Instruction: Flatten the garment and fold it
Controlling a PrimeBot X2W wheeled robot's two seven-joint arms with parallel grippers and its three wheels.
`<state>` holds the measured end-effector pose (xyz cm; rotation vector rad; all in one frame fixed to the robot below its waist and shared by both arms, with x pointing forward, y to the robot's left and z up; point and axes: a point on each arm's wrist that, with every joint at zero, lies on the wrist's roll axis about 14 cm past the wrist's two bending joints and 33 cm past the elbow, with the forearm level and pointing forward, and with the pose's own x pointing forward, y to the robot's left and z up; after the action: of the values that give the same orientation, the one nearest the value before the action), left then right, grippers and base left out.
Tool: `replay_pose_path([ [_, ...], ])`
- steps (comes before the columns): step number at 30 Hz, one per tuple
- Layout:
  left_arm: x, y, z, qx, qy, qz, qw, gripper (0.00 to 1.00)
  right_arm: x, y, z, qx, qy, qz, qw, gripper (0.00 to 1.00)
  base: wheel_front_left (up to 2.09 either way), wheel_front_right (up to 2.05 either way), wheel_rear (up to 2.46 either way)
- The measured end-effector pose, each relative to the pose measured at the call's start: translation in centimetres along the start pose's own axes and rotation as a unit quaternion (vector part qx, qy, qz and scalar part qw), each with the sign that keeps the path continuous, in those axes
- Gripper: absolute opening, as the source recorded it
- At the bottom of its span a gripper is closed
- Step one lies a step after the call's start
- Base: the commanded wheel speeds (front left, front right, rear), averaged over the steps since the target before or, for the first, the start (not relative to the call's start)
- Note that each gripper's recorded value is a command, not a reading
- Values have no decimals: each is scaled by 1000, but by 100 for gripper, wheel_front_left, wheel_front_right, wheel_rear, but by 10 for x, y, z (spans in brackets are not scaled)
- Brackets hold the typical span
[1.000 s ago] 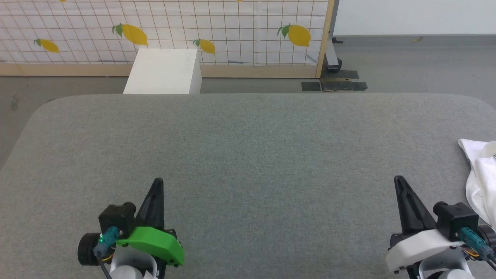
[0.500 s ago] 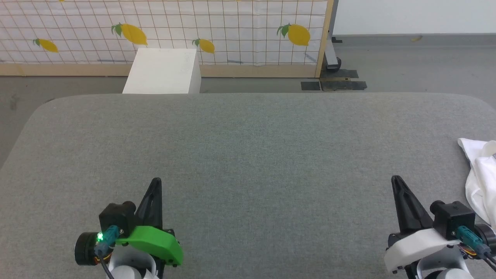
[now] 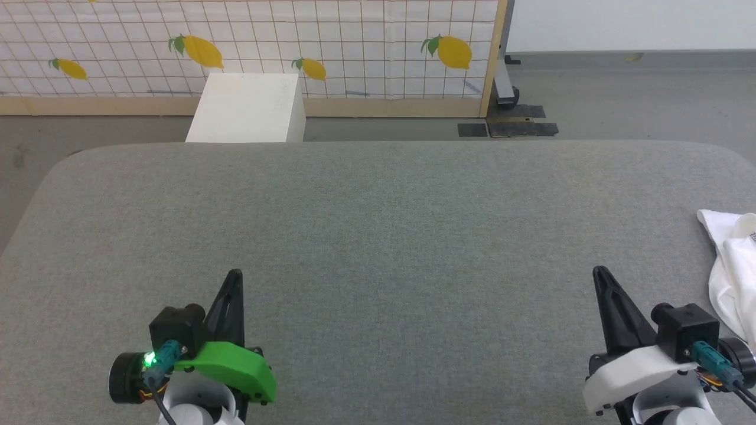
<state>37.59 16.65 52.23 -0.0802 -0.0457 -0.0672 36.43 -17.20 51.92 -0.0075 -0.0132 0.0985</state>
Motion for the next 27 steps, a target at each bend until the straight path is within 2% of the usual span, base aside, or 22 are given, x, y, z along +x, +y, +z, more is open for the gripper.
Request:
replay_pose_path([
  [27,0,5,5,32,9,14,999,0,3,5,1,-9,9,8,1000,0,0,0,0],
])
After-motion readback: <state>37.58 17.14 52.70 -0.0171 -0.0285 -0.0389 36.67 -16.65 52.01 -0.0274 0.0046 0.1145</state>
